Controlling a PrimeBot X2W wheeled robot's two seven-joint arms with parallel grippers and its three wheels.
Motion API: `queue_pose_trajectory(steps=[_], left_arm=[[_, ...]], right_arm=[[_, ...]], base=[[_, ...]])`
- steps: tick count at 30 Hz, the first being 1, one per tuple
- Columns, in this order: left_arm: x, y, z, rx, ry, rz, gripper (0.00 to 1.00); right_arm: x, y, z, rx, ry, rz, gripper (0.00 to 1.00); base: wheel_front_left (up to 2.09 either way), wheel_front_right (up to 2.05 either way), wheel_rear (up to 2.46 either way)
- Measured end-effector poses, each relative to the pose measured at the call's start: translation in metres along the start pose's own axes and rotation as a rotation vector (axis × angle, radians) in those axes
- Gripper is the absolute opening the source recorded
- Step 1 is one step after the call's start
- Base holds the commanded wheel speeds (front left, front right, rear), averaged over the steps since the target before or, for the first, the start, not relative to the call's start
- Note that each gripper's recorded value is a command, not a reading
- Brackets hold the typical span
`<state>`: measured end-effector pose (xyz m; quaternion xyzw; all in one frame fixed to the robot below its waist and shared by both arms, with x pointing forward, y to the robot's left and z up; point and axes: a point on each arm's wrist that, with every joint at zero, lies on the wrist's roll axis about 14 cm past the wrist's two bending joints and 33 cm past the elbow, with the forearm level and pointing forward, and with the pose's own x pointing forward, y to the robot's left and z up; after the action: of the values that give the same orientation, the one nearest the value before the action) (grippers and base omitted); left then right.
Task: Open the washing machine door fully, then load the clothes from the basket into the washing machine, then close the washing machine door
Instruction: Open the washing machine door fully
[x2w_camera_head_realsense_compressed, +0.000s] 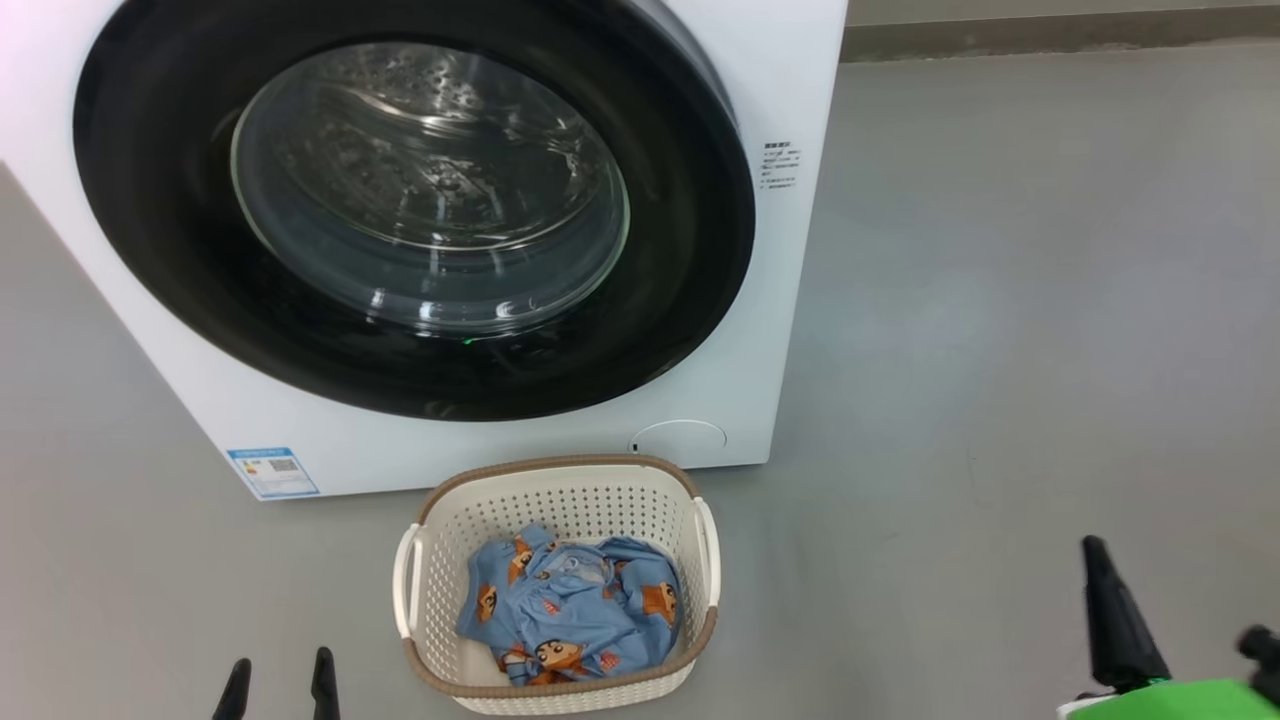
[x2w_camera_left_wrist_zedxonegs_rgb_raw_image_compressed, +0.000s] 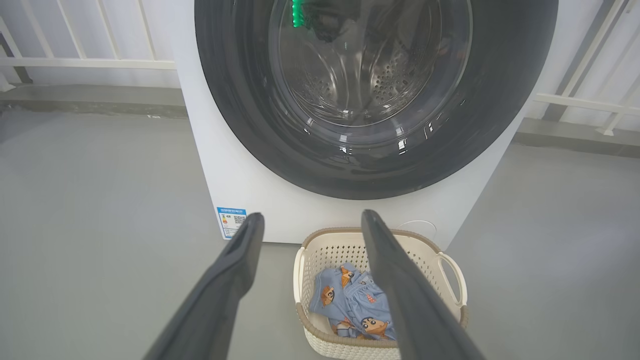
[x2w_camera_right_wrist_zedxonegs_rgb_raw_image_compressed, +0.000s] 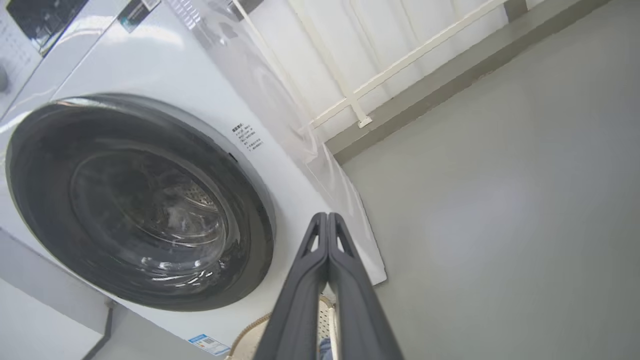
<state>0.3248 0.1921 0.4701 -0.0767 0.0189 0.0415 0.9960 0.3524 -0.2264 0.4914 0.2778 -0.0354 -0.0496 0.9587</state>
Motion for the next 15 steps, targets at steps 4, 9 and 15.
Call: queue_pose_trajectory(steps=[4, 9, 15], left_arm=[[-0.002, 0.001, 0.001, -0.002, -0.003, 0.006, 1.00], [-0.003, 0.001, 0.001, -0.004, -0.002, 0.009, 1.00], [-0.003, -0.005, -0.008, -0.006, 0.030, 0.001, 1.00]], right_arm=[[0.008, -0.017, 0.006, 0.236, -0.040, -0.082, 0.00], [0.025, -0.036, 0.018, 0.418, -0.071, -0.134, 0.00], [0.055, -0.052, 0.027, 0.591, -0.041, -0.153, 0.00]], base=[[0.00, 0.00, 0.00], [0.00, 0.00, 0.00], [0.00, 0.00, 0.00]])
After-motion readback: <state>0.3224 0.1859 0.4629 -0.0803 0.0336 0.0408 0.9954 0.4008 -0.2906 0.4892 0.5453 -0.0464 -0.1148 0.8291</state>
